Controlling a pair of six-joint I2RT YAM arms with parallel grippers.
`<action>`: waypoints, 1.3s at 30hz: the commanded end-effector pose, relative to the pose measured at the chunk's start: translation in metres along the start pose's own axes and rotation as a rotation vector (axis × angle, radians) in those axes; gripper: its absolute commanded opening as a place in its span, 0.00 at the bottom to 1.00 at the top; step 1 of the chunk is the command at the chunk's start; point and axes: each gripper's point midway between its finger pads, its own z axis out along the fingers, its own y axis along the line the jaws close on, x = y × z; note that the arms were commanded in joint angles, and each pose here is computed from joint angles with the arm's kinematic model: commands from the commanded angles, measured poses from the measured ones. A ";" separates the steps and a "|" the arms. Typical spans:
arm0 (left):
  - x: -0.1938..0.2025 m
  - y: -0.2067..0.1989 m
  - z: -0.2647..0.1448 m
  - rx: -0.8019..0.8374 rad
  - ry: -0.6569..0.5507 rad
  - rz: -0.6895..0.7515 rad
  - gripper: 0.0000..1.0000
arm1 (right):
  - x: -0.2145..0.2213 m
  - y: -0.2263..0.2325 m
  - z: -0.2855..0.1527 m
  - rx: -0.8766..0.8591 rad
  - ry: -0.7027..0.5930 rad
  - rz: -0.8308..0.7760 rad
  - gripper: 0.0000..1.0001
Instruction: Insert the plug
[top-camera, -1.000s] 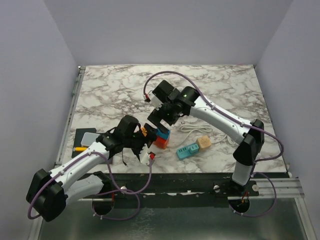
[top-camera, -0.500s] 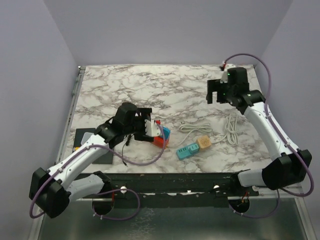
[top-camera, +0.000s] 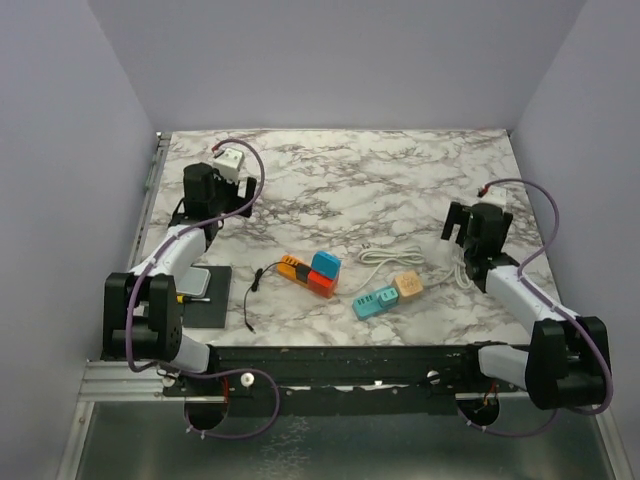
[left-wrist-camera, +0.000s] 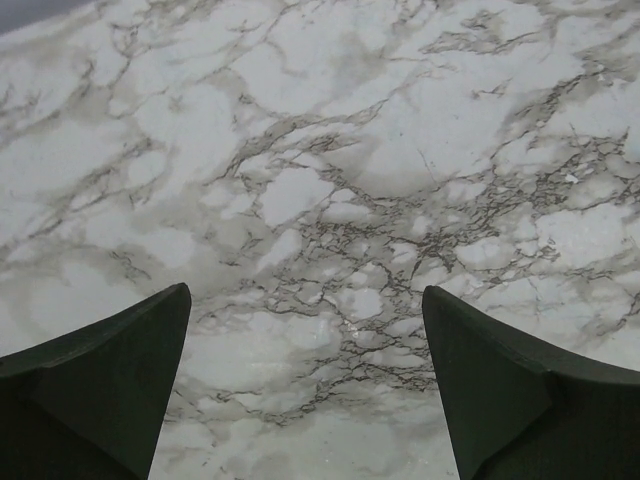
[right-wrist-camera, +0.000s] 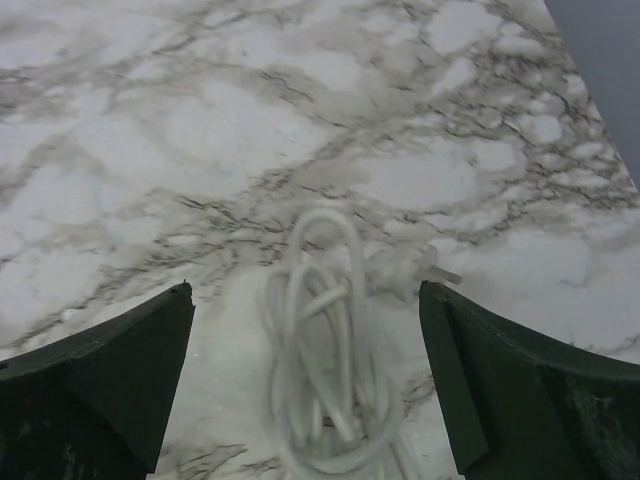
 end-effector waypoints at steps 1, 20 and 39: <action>0.025 0.012 0.014 -0.074 -0.062 -0.203 0.99 | -0.020 -0.038 0.012 0.148 -0.214 0.142 1.00; 0.100 0.006 0.009 -0.144 -0.207 -0.225 0.99 | 0.007 -0.024 0.037 0.012 -0.351 0.124 1.00; 0.106 0.013 -0.016 -0.295 -0.306 -0.238 0.99 | 0.016 -0.014 0.033 -0.052 -0.391 0.091 1.00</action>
